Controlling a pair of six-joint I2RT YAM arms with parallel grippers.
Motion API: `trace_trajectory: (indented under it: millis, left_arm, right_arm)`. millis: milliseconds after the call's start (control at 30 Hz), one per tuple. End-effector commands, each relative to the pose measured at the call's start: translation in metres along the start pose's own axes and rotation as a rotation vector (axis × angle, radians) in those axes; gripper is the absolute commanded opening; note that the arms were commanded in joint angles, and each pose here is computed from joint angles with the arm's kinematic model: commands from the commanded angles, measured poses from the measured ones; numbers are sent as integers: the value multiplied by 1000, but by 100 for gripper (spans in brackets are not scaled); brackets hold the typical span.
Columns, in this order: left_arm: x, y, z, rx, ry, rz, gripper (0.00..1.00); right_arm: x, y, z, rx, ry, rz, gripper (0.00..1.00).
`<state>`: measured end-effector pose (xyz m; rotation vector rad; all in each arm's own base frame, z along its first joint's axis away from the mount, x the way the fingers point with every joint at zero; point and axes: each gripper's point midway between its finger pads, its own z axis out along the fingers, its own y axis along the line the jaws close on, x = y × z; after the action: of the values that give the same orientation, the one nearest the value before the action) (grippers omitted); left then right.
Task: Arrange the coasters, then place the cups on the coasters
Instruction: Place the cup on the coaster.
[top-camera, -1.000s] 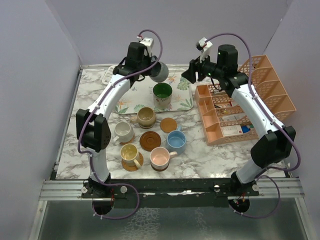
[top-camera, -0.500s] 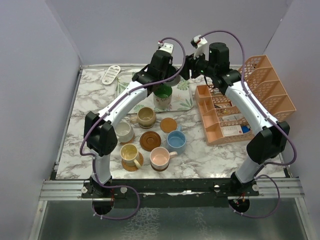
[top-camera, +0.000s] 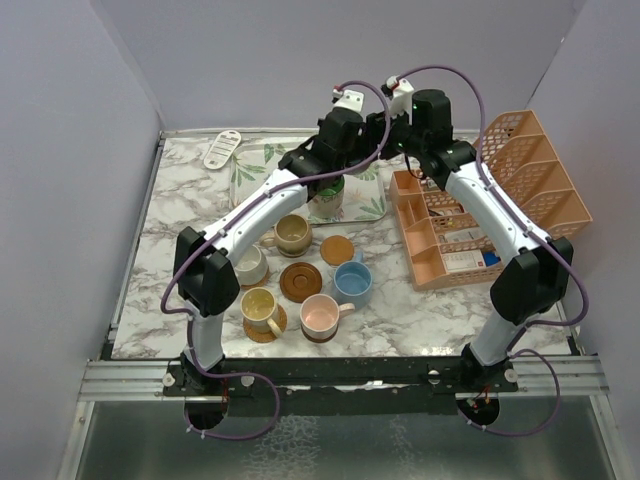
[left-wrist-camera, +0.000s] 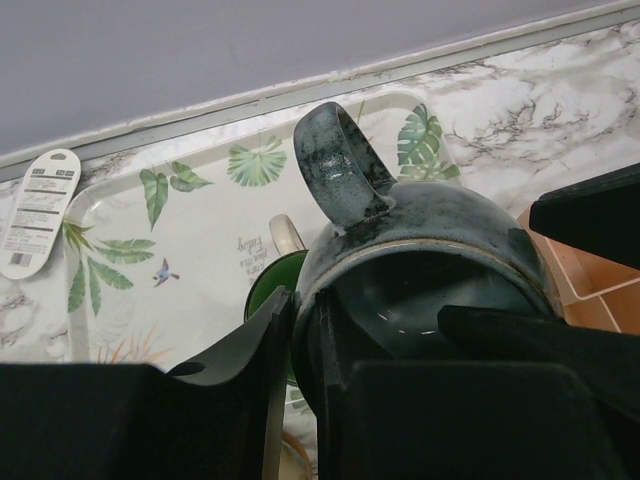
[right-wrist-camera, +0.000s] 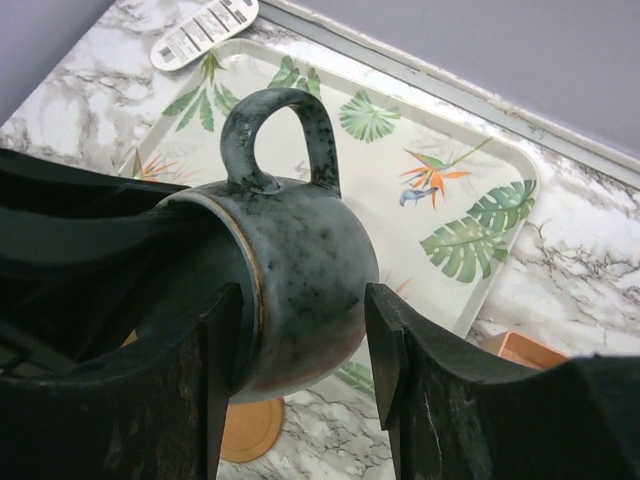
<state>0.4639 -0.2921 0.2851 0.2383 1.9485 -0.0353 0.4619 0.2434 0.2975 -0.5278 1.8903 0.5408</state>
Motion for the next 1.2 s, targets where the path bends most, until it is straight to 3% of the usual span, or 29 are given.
trace_trajectory:
  millis: [0, 167, 467, 767, 867, 1167]
  left_arm:
    - [-60, 4, -21, -63, -184, -79, 0]
    - [-63, -7, -26, -99, -221, -4, 0]
    - [-58, -20, -25, -132, -241, 86, 0]
    - [-47, -45, -30, 52, -212, 171, 0]
    - [-43, -56, -35, 134, -202, 189, 1]
    - [-39, -68, -46, 241, -191, 196, 17]
  right_arm:
    - [23, -23, 14, 112, 74, 28, 51]
    - [31, -38, 16, 182, 91, -16, 45]
    - [36, -53, 13, 253, 99, -63, 23]
    - [38, -63, 9, 279, 112, -85, 2]
    - [39, -64, 7, 271, 115, -78, 1]
    - [45, -67, 3, 268, 127, -72, 1]
